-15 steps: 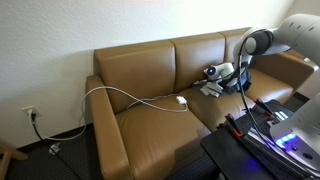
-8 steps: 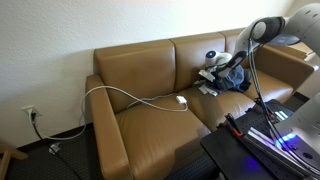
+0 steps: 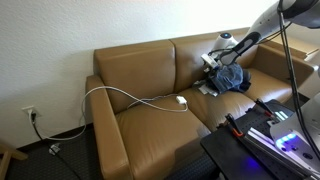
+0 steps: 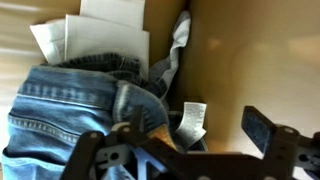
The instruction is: Shift the white cloth on the seat to the right, overlapping it with the black one, and then also incorporate the denim and jacket, overlapping them too
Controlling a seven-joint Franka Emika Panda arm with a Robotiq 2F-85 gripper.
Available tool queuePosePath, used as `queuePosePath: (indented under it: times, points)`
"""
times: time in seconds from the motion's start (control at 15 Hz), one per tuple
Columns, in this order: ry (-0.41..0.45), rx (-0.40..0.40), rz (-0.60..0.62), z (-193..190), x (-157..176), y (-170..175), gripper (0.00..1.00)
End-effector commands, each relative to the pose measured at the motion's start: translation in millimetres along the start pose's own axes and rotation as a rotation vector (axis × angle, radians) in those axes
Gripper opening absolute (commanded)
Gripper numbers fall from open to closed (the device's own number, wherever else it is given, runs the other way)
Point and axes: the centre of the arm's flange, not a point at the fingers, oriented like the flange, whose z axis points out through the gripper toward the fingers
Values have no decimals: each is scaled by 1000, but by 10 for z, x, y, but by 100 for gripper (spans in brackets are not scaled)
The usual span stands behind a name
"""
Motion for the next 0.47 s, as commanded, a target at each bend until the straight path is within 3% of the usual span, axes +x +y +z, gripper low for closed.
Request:
queuePosePath:
  times: [0.0,0.27,0.33,0.4]
  points:
    - [-193,28,22,-311,-322,-19,100]
    - [-394,35,134,-165,-728,-37,100]
    - [-309,27,101,-139,-723,-106,100]
    - [-344,29,112,-146,-800,-112,100]
